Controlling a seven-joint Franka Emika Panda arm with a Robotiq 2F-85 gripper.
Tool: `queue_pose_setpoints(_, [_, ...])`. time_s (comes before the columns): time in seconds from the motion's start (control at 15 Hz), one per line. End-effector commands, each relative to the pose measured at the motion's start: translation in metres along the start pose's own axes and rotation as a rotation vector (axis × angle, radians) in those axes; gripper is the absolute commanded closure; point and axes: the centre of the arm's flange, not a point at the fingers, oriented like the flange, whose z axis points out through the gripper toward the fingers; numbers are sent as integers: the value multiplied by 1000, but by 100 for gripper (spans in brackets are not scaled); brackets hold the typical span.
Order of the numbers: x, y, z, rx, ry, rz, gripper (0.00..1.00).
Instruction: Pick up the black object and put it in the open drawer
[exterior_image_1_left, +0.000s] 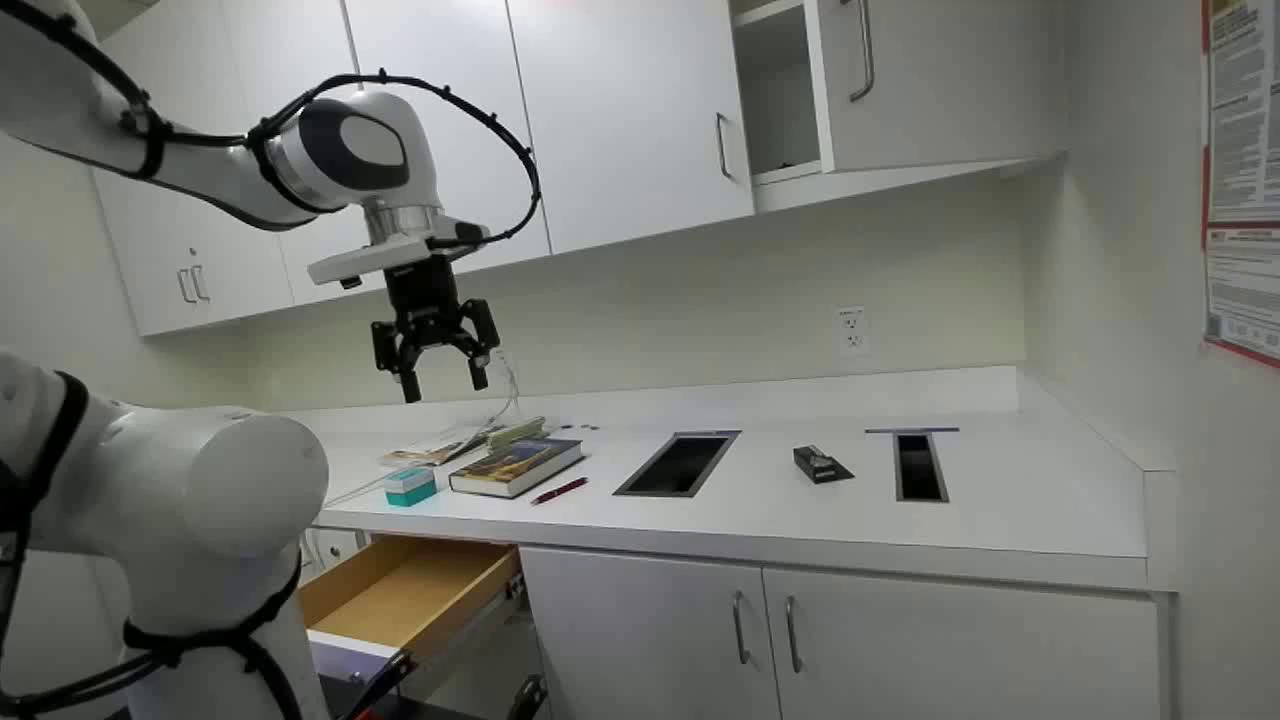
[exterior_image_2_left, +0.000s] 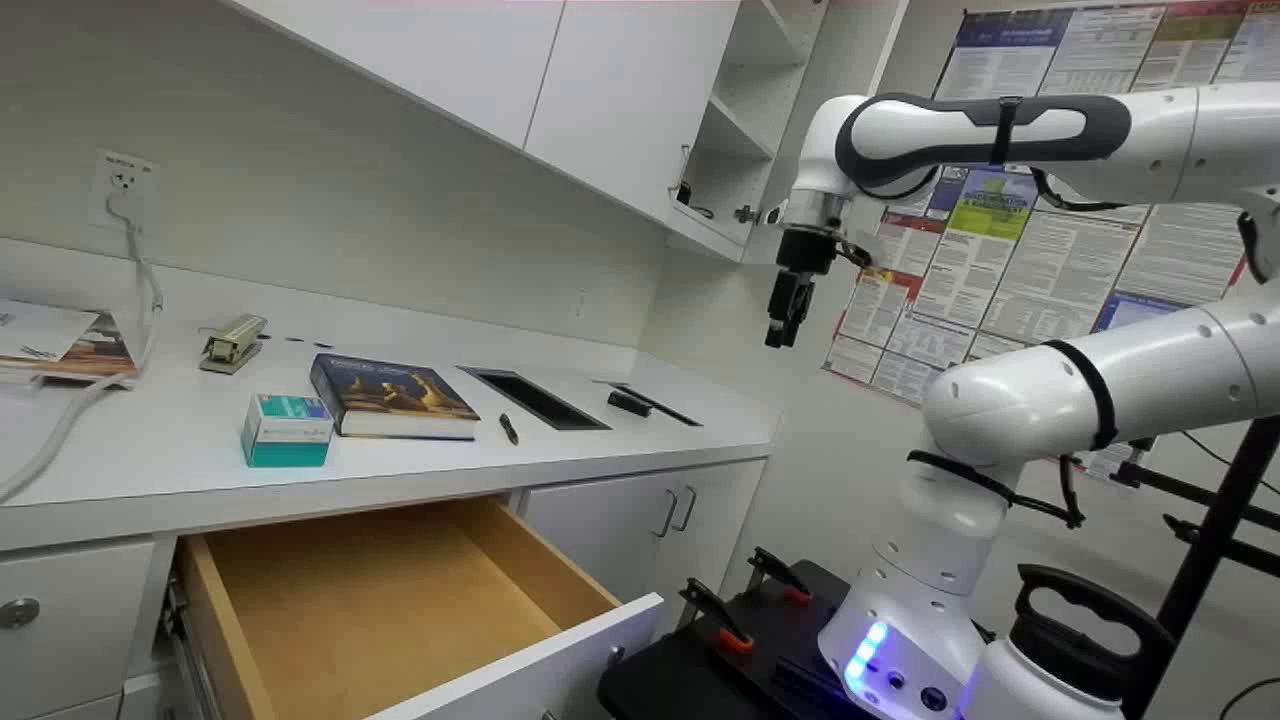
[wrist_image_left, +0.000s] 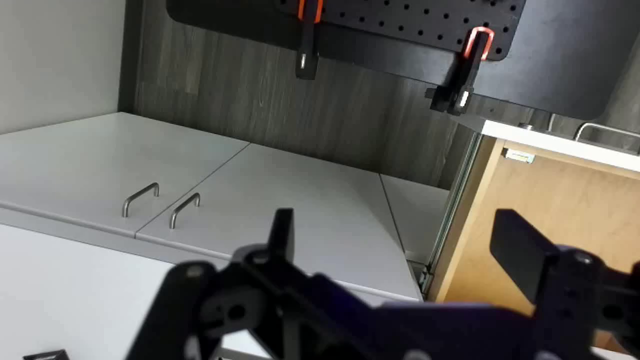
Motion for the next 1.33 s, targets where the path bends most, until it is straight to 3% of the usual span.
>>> queue_pose_setpoints(0.0, [0,0,0,0,0,0,0])
queue_pose_setpoints(0.33, [0,0,0,0,0,0,0])
queue_pose_setpoints(0.47, [9,6,1,-68,39,16,0])
queue_pose_setpoints(0.8, [53,87,-10,-169,61,-60,0])
queue_pose_setpoints(1.07, [78,159,7,-72,47,-136,0])
queue_pose_setpoints(1.13, [47,126,6,-112,71,-112,0])
queue_pose_setpoints(1.27, [52,138,15,-98,48,-110,0])
